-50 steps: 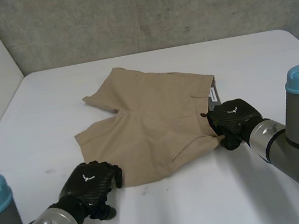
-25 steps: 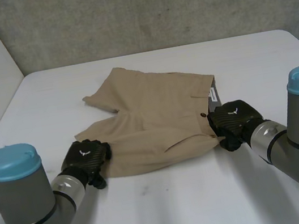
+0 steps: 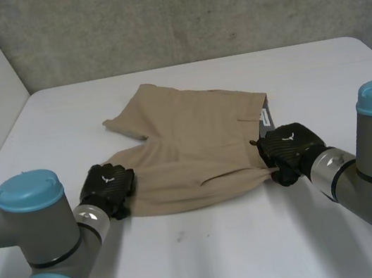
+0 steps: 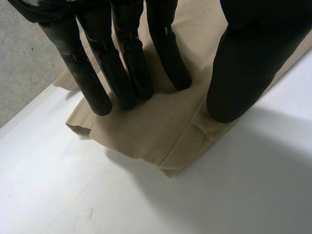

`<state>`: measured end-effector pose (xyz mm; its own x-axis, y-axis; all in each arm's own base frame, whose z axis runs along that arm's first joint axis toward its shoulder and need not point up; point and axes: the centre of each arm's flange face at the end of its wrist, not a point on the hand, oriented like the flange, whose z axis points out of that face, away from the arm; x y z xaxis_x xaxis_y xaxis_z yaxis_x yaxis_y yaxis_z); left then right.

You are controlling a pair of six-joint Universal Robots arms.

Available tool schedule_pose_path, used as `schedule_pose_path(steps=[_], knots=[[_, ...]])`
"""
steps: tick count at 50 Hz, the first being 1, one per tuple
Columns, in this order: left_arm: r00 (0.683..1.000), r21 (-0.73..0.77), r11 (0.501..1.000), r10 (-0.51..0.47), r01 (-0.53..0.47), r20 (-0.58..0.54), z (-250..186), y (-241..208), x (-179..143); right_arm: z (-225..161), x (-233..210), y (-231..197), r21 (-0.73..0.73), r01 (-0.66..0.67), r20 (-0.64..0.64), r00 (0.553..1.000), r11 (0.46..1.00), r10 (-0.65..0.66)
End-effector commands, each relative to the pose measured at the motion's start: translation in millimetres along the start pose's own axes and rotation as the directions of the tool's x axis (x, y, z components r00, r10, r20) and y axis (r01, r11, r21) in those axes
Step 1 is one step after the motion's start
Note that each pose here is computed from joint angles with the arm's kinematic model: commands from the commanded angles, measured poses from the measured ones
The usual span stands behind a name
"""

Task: Fold the shorts.

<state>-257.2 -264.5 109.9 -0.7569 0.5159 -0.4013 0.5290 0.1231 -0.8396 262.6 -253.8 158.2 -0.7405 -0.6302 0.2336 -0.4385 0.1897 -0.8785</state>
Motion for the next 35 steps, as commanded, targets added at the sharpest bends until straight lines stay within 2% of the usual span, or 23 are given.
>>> schedule_pose_path(steps=[1,9,15,19,22,26,29,31,35], knots=[[1.000,0.001,1.000,0.008,-0.008,0.002,2.7,-0.2,-0.9,0.5,-0.1,0.5,-0.002,0.000,0.001,1.000,1.000,0.000],[1.000,0.019,1.000,0.010,-0.010,0.012,-2.7,-8.0,-2.5,0.4,2.6,-1.2,0.003,0.001,-0.005,1.000,1.000,-0.001],[0.999,0.096,0.995,0.002,-0.006,0.046,-31.5,-40.8,-15.5,-1.2,5.1,-8.5,0.015,0.032,-0.012,0.999,0.999,-0.032],[0.998,0.132,0.991,0.010,-0.017,0.055,-64.8,-62.3,-24.2,-13.1,3.9,-14.7,-0.019,0.136,0.005,0.991,0.991,-0.136],[0.999,0.114,0.993,0.015,-0.020,0.040,-90.9,-71.1,-26.7,-40.5,3.7,-28.2,-0.059,0.272,0.031,0.962,0.961,-0.270],[1.000,0.050,0.999,0.021,-0.021,-0.009,-129.6,-79.1,-27.4,-74.7,-0.9,-29.0,-0.162,0.407,0.129,0.912,0.899,-0.390],[0.995,-0.003,0.999,0.047,-0.048,-0.091,-157.8,-80.8,-21.0,-90.3,-3.3,-27.8,-0.209,0.445,0.187,0.892,0.871,-0.411],[0.981,-0.021,0.995,0.095,-0.100,-0.169,-172.7,-79.1,-12.9,-105.9,-5.9,-32.1,-0.218,0.468,0.221,0.878,0.856,-0.424],[0.955,-0.022,0.979,0.193,-0.202,-0.224,-179.3,-70.7,-5.0,-118.9,-7.9,-37.4,-0.215,0.475,0.239,0.872,0.853,-0.426]])
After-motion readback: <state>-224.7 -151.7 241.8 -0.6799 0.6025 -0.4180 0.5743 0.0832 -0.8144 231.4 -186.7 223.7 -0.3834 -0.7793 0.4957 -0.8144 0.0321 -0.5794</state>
